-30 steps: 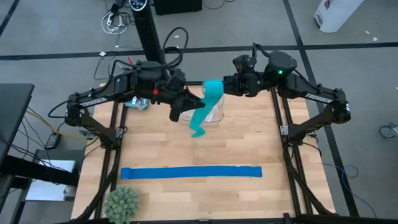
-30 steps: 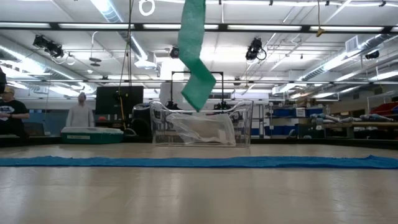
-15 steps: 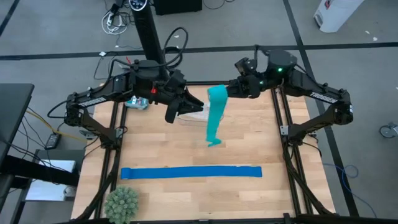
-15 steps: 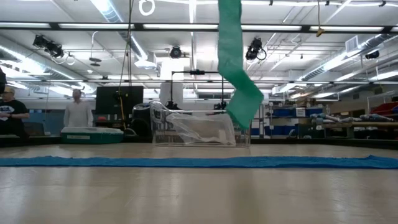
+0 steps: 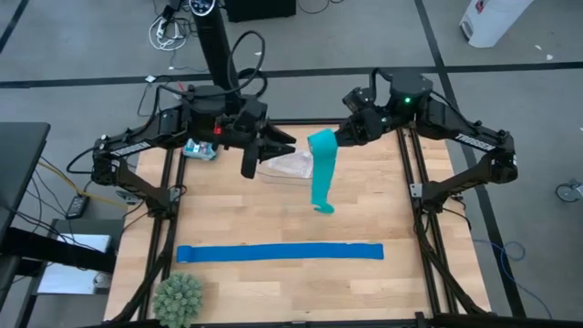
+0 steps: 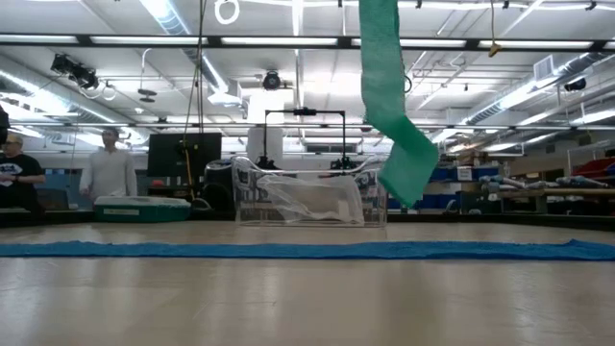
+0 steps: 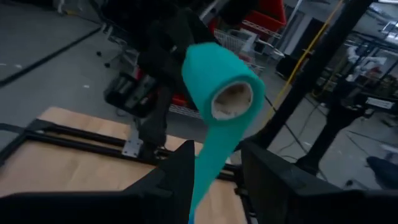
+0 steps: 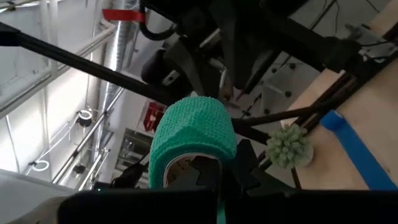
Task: Roll bandage
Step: Roll the green bandage
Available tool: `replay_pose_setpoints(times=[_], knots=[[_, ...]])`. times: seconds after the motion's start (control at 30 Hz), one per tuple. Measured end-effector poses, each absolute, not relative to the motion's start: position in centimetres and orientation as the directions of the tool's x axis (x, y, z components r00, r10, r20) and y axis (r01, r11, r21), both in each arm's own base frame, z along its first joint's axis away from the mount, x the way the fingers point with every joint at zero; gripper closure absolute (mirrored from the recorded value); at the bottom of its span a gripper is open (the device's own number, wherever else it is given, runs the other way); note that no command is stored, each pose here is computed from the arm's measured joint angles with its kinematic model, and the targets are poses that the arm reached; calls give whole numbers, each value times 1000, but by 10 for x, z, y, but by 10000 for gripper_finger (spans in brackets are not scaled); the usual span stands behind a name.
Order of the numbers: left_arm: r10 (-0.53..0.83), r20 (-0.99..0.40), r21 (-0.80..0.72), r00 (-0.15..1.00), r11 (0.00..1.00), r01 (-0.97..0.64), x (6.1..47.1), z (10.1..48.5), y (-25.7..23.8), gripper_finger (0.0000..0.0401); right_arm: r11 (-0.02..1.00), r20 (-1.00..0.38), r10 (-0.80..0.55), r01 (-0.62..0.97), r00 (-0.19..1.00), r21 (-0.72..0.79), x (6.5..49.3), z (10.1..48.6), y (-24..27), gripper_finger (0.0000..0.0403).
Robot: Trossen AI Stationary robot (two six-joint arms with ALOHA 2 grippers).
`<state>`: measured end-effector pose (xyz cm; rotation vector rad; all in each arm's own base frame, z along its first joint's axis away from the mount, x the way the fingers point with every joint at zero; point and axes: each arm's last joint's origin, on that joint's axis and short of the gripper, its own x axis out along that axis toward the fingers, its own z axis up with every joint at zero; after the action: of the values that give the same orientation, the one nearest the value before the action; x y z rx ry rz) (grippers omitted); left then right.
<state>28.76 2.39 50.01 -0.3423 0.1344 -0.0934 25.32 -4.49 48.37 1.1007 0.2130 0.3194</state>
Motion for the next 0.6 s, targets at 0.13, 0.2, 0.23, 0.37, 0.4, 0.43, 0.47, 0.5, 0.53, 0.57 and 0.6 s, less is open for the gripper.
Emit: replay_pose_setpoints(times=[0.13,0.2,0.23,0.37,0.4,0.43,0.47,0.5,0.53,0.57,0.6], knots=[[-83,-113,-326,990,944,42,288,500,25,264,422,-19,341,-136,940,896,260,481,-44,402],[-79,-113,-311,990,949,40,288,500,25,264,432,-19,328,-132,945,892,265,478,-46,402],[-77,-113,-306,991,951,39,288,500,25,264,432,-20,327,-131,945,892,266,478,-46,402],[-63,-114,-304,991,952,26,288,500,25,264,441,-15,327,-139,945,886,272,476,-47,402],[-59,-114,-304,992,953,22,288,500,26,264,440,-18,329,-137,944,887,274,474,-48,402],[-51,-114,-302,992,953,15,288,500,26,264,440,-22,333,-134,943,888,277,473,-48,402],[-44,-114,-302,993,953,8,288,500,26,264,438,-31,336,-127,941,890,279,471,-47,402],[-43,-113,-301,993,954,7,288,500,26,264,441,-35,337,-125,941,889,282,469,-48,402],[-43,-116,-302,992,953,6,288,500,26,264,443,-35,340,-127,940,888,283,468,-48,402],[-40,-116,-301,992,954,3,288,500,26,264,444,-31,343,-133,939,886,284,469,-48,402],[-35,-117,-301,992,954,-2,287,500,26,264,446,-26,343,-139,939,884,285,468,-48,402]])
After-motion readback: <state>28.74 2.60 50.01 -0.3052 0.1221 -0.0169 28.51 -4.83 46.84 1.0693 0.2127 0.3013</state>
